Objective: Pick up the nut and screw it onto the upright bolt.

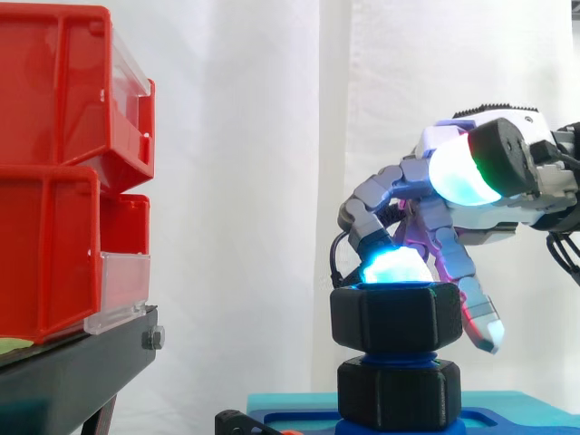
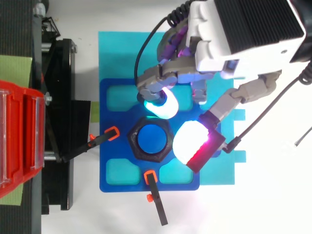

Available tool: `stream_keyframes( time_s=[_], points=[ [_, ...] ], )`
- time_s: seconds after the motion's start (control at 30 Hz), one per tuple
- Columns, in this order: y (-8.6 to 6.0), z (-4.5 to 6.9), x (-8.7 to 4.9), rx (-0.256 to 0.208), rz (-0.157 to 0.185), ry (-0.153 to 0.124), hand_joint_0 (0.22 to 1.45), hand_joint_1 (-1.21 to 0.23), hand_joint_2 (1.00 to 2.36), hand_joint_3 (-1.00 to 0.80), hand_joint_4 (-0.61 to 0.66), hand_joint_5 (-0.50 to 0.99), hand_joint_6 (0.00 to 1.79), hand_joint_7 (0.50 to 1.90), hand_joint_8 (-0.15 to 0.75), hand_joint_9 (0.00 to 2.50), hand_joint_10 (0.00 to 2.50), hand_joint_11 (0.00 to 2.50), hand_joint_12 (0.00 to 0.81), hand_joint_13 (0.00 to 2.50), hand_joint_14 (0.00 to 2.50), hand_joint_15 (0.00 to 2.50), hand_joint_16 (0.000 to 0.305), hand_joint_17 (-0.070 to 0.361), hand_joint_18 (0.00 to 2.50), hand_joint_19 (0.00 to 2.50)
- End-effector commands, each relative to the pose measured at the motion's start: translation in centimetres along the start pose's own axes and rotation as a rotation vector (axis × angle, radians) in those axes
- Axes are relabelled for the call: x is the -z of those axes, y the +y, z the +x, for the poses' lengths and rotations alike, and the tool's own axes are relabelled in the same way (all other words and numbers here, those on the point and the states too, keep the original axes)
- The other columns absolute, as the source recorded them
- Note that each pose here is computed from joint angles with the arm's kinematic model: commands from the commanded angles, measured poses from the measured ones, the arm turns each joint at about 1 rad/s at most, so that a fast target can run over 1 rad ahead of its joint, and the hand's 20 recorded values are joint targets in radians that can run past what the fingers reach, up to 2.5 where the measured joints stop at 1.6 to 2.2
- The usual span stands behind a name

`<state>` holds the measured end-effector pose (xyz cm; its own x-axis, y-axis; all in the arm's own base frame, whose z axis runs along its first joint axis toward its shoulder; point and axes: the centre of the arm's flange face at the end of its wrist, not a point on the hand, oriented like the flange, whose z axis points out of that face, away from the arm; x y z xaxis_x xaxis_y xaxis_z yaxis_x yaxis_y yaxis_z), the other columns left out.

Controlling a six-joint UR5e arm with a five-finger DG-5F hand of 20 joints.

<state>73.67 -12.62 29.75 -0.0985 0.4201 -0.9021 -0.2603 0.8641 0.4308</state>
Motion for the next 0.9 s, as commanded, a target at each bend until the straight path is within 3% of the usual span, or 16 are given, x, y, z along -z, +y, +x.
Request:
stream_keyframes(
  time_s=[0.0, 0.03, 0.1, 0.13, 0.2, 0.37, 0.57, 0.63, 0.87],
  points=[
    [-0.1, -1.2, -0.1, 0.005, -0.004, -0.016, 0.51, -0.26, 1.0, -0.5, 0.04, 0.06, 0.58, 1.35, 0.278, 1.69, 0.0, 0.13, 0.198, 1.22, 0.0, 0.04, 0.018, 0.04, 0.95, 0.22],
    [-0.1, -1.6, -0.2, 0.009, -0.006, -0.023, 0.51, -0.25, 1.0, -0.5, 0.08, 0.06, 0.53, 1.46, 0.3, 1.65, 0.0, 0.12, 0.21, 1.18, 0.0, 0.03, 0.019, 0.044, 0.9, 0.19],
    [0.2, -2.5, -0.5, 0.014, -0.015, -0.034, 0.5, -0.24, 1.0, -0.5, 0.17, 0.03, 0.5, 1.41, 0.328, 1.59, 0.0, 0.14, 0.233, 1.13, 0.0, 0.02, 0.021, 0.047, 0.87, 0.18],
    [0.3, -2.7, -0.5, 0.013, -0.016, -0.03, 0.5, -0.24, 1.0, -0.5, 0.19, 0.01, 0.51, 1.34, 0.34, 1.54, 0.01, 0.13, 0.244, 1.1, 0.0, 0.02, 0.023, 0.051, 0.82, 0.17],
    [0.8, -4.3, -0.8, 0.015, -0.023, -0.03, 0.5, -0.24, 1.0, -0.5, 0.22, -0.01, 0.51, 1.2, 0.341, 1.51, 0.0, 0.12, 0.256, 1.07, 0.0, 0.01, 0.024, 0.054, 0.79, 0.18],
    [1.2, -5.6, -1.0, 0.02, -0.025, -0.034, 0.48, -0.23, 1.0, -0.5, 0.25, -0.08, 0.5, 0.81, 0.309, 1.3, 0.0, 0.0, 0.269, 0.85, 0.0, 0.0, 0.026, 0.059, 0.58, 0.09],
    [1.6, -5.3, -1.3, 0.024, -0.034, -0.044, 0.47, -0.23, 1.0, -0.5, 0.22, -0.12, 0.5, 0.64, 0.267, 1.04, 0.0, 0.0, 0.273, 0.69, 0.0, 0.0, 0.029, 0.065, 0.44, 0.04],
    [1.6, -3.9, -1.3, 0.018, -0.036, -0.029, 0.47, -0.23, 1.0, -0.5, 0.19, -0.14, 0.5, 0.61, 0.246, 0.87, 0.0, 0.0, 0.282, 0.63, 0.0, 0.0, 0.03, 0.069, 0.37, 0.04],
    [1.7, -1.7, -1.4, 0.016, -0.045, -0.031, 0.46, -0.22, 1.0, -0.5, 0.09, -0.19, 0.5, 0.55, 0.208, 0.48, 0.0, 0.0, 0.3, 0.42, 0.0, 0.0, 0.035, 0.078, 0.19, 0.0]
  ],
)
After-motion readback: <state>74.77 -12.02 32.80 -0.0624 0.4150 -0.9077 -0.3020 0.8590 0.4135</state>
